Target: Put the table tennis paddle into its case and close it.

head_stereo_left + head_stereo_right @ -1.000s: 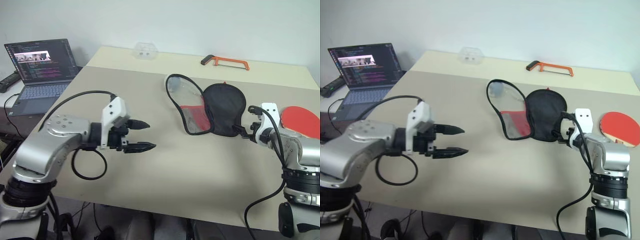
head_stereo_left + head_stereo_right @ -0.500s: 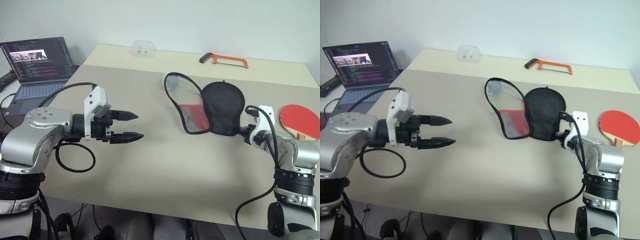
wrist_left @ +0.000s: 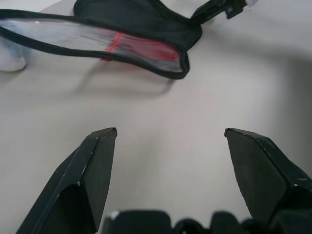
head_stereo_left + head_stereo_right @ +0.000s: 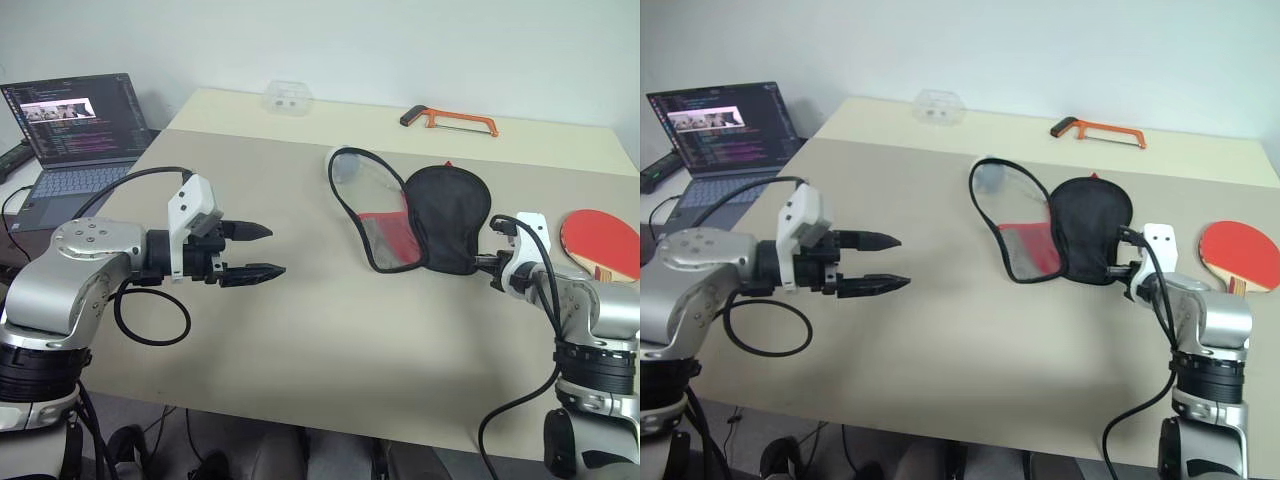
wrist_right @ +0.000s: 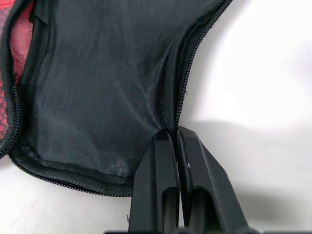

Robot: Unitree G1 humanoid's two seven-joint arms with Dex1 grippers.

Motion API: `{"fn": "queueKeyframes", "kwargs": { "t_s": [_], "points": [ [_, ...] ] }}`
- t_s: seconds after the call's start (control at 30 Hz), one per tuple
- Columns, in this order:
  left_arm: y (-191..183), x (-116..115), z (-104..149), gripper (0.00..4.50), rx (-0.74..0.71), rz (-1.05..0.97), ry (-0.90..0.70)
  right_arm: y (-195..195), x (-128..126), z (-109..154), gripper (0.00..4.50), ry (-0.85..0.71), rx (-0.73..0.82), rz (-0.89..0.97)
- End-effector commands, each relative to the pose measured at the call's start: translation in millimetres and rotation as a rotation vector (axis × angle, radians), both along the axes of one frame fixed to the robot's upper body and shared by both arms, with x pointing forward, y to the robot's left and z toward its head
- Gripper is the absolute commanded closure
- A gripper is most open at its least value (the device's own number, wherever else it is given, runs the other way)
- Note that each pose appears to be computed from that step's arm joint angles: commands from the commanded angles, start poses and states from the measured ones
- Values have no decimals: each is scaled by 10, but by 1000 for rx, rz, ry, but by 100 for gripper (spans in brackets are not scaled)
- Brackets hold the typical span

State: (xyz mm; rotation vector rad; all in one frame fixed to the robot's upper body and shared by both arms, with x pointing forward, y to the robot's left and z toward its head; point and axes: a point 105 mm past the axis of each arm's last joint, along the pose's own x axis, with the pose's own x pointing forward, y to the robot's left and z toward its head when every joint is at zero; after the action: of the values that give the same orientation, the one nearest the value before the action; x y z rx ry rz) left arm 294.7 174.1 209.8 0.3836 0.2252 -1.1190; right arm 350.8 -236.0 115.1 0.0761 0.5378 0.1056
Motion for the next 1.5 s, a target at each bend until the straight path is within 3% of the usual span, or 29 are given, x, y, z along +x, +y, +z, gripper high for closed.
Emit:
{"fn": "queueKeyframes", "kwargs": {
  "t_s": [0.03,0.33,0.97,1.2,1.5],
  "points": [
    [-3,-3,42,62,9,-13,-25,-109,-42,101,447,-31,-33,1],
    [-5,12,18,62,19,-20,-21,-86,-155,45,447,2,-42,47],
    [-28,-14,-25,62,37,-16,-23,214,174,176,447,-94,14,14],
    [-29,-20,-26,62,39,-13,-24,-44,203,178,447,-74,-173,15],
    [-79,0,-32,62,37,-24,-25,-149,343,256,447,-89,-305,112]
  ]
}}
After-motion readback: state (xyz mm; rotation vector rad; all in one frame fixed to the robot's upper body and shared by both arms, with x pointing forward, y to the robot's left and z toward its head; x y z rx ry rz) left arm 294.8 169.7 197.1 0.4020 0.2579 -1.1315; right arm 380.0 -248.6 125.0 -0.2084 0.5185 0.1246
